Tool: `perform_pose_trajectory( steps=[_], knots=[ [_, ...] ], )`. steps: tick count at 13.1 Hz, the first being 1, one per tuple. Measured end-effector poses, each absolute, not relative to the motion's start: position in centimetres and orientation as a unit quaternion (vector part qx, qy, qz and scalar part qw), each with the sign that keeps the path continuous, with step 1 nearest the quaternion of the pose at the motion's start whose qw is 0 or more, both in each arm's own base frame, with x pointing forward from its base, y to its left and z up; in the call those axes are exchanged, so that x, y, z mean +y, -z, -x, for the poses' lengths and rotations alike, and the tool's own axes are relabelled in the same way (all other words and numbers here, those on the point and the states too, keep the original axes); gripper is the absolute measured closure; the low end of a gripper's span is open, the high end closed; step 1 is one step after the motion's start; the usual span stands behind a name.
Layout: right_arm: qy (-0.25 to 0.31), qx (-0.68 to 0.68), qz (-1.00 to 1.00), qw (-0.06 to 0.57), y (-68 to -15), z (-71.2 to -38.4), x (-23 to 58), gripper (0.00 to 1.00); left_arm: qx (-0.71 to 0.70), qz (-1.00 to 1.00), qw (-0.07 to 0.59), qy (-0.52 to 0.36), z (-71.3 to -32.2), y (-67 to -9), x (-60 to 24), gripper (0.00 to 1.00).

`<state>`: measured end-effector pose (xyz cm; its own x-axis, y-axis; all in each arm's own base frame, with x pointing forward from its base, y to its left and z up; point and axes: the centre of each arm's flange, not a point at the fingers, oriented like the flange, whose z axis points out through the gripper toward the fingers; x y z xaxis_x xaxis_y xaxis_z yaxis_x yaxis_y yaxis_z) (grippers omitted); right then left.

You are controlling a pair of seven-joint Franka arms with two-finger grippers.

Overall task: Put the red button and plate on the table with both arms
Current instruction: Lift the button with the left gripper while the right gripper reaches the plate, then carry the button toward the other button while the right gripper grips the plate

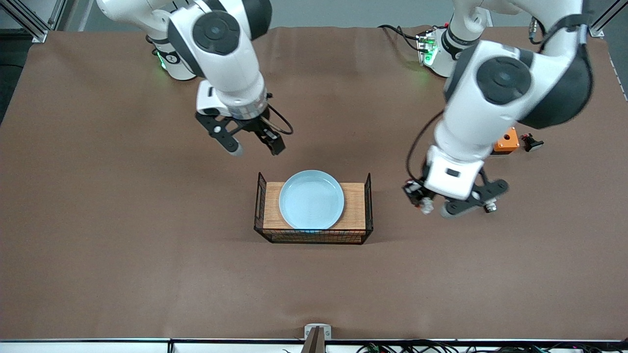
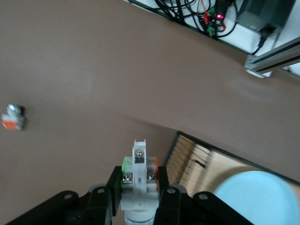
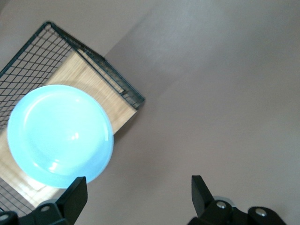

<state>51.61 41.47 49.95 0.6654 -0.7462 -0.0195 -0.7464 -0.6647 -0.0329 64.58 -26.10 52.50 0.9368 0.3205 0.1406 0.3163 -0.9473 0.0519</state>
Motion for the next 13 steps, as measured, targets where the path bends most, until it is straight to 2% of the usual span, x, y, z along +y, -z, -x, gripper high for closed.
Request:
perform_pose_trajectory(
  steps=[5,10,12,13],
  knots=[
    [0.000,0.480,0.876,0.046,-43.7,-51.9,46.6,0.01,0.075,-0.997,-0.022,-0.023,-68.6,-46.3,-12.6,0.66],
    [0.001,0.485,0.873,0.052,-39.7,-53.1,47.4,0.02,0.044,-0.999,-0.028,0.008,-70.2,-37.1,-1.4,0.66],
    [0.003,0.484,0.874,0.047,-38.6,-53.3,47.4,0.05,0.039,-0.999,-0.027,0.001,-69.9,-32.9,1.8,0.66],
    [0.005,0.483,0.875,0.043,-38.1,-53.4,47.4,0.11,0.037,-0.999,-0.026,-0.004,-69.7,-30.9,2.9,0.66]
  ],
)
